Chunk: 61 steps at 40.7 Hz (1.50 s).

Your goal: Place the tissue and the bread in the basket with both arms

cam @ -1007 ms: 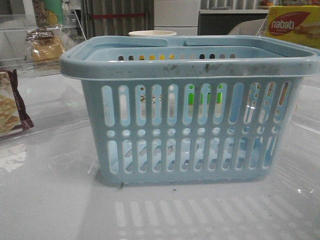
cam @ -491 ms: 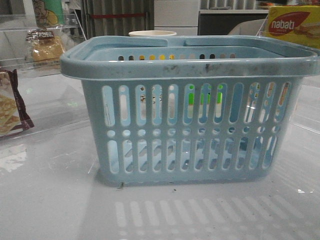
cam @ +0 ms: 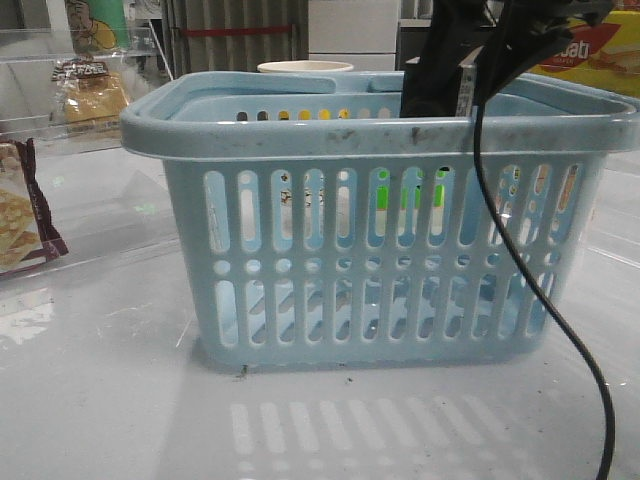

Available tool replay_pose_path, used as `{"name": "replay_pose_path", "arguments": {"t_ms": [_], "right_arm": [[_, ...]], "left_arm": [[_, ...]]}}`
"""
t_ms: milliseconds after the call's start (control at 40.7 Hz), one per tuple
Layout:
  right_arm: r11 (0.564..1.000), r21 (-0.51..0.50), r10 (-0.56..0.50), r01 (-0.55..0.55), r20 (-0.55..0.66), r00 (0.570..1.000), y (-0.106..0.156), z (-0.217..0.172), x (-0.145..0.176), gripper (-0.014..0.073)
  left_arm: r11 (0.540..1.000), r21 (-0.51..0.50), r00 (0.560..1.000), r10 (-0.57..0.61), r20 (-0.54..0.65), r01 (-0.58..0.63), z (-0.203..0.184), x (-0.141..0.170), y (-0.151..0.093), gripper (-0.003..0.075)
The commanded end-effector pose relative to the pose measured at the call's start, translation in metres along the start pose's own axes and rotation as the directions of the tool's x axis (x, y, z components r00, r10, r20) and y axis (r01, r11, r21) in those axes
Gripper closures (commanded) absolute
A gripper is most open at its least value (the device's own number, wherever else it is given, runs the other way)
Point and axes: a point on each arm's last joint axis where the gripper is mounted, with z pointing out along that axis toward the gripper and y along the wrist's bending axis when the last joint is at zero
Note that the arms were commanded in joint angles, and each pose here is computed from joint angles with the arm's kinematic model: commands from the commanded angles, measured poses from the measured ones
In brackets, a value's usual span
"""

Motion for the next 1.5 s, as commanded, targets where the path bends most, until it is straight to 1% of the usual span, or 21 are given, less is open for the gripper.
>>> {"name": "replay_pose_path", "arguments": {"t_ms": [0,172,295,393,491,614,835,860,1007,1155,1327,1400,1474], "right_arm": [[1.000,-0.008,-0.003,0.004,0.131,0.991,0.005,-0.020,-0.015,0.0078],[1.000,-0.002,-0.015,0.016,0.204,0.979,0.007,-0.035,-0.020,0.0078],[0.997,0.009,-0.082,0.082,0.259,0.963,0.013,-0.064,-0.020,0.0078],[0.990,0.023,-0.137,0.136,0.314,0.939,0.019,-0.095,-0.013,0.0078],[0.985,0.040,-0.172,0.169,0.364,0.915,0.024,-0.123,0.000,0.0078],[0.981,0.060,-0.192,0.184,0.408,0.892,0.027,-0.151,0.028,0.0078],[0.978,0.077,-0.207,0.193,0.447,0.870,0.029,-0.178,0.081,0.0078],[0.978,0.076,-0.206,0.192,0.440,0.874,0.029,-0.176,0.088,0.0078],[0.977,0.081,-0.210,0.195,0.452,0.867,0.029,-0.182,0.117,0.0078],[0.972,0.110,-0.237,0.210,0.442,0.865,0.026,-0.182,0.143,0.0078],[0.967,0.136,-0.254,0.217,0.411,0.875,0.021,-0.174,0.158,0.0078],[0.970,0.143,-0.239,0.198,0.394,0.888,0.018,-0.170,0.161,0.0078],[0.971,0.149,-0.234,0.189,0.389,0.891,0.017,-0.169,0.161,0.0078]], "left_arm": [[1.000,-0.003,0.996,0.001,0.091,-0.001,-0.004,-0.014,0.000,0.0232],[1.000,-0.003,0.996,0.001,0.091,-0.001,-0.004,-0.014,0.000,0.0232],[1.000,-0.003,0.996,0.001,0.091,-0.001,-0.004,-0.014,0.000,0.0232],[1.000,-0.003,0.996,0.001,0.091,-0.001,-0.004,-0.014,0.000,0.0232],[1.000,-0.003,0.996,0.001,0.091,-0.001,-0.004,-0.014,0.000,0.0232],[1.000,-0.003,0.996,0.001,0.091,-0.001,-0.004,-0.014,0.000,0.0232],[1.000,-0.003,0.996,0.001,0.091,-0.001,-0.004,-0.014,0.000,0.0232],[1.000,-0.003,0.996,0.001,0.091,-0.001,-0.004,-0.014,0.000,0.0232],[1.000,-0.003,0.996,0.001,0.091,-0.001,-0.004,-0.014,0.000,0.0232],[1.000,-0.004,0.995,0.001,0.096,-0.001,-0.004,-0.015,0.000,0.0232],[1.000,-0.006,0.994,0.001,0.107,-0.001,-0.004,-0.016,0.000,0.0232],[1.000,-0.009,0.993,0.001,0.120,0.000,-0.004,-0.017,0.001,0.0232],[1.000,-0.008,0.993,0.001,0.118,0.000,-0.004,-0.017,0.001,0.0232]]}}
